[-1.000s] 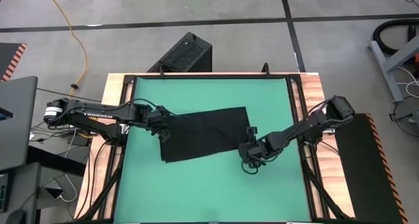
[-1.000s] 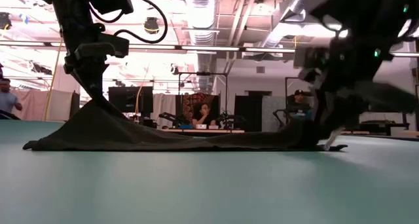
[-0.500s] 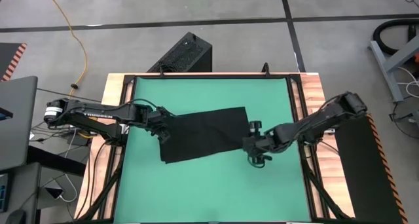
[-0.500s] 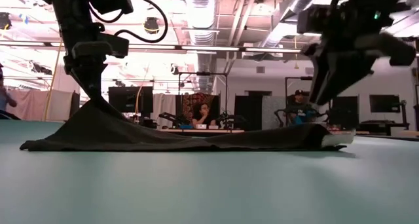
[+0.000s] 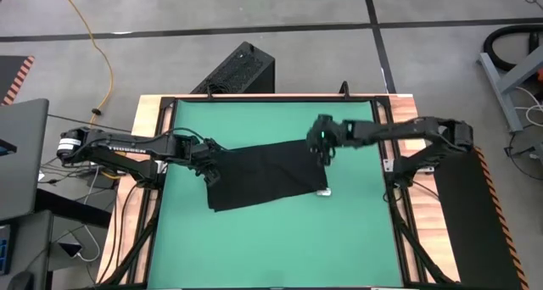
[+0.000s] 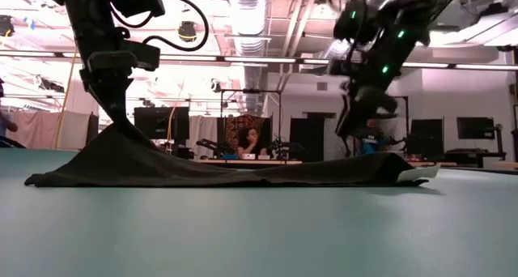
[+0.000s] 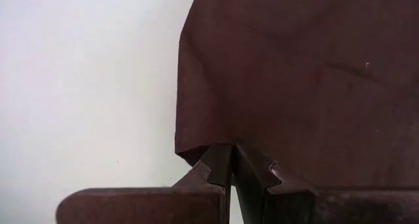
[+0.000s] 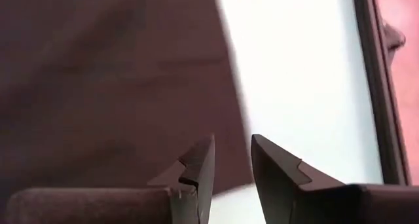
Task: Roll towel
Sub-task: Roll the black towel
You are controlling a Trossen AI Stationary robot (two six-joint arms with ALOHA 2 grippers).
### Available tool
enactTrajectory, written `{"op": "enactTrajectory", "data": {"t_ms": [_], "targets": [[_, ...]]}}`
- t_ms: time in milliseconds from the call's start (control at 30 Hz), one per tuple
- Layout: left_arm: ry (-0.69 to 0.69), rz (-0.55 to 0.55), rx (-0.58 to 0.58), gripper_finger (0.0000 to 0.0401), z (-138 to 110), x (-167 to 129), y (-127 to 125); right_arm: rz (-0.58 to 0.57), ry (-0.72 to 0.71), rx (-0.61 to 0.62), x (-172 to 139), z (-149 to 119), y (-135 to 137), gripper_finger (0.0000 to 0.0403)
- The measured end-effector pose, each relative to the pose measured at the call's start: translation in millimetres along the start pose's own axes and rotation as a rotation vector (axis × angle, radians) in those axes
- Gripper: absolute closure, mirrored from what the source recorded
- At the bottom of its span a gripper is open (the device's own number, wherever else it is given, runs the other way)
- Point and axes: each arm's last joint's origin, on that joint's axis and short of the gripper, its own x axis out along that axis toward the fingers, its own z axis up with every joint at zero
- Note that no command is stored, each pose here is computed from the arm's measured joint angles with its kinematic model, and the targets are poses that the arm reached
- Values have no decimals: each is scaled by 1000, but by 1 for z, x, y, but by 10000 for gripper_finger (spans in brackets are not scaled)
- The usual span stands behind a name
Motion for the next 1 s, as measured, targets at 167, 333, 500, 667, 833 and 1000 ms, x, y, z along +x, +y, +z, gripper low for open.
{"op": "enactTrajectory", "data": {"t_ms": [167,333,500,667,833,1000], "targets": [[-8,2,16,401,1,0,0,71,35,24,28,-17,-33,280],[-22,-6,12,401,2,0,-1,122,125,49,58,-24,-52,280],[-21,-9,24,401,2,0,-1,198,233,39,77,-20,-58,280],[-25,-9,36,401,2,0,-1,259,312,40,82,-16,-59,280],[-28,-8,38,401,3,0,-1,272,331,37,78,-13,-59,280],[-29,-8,38,401,3,0,-1,237,261,37,58,-2,-67,280]]}}
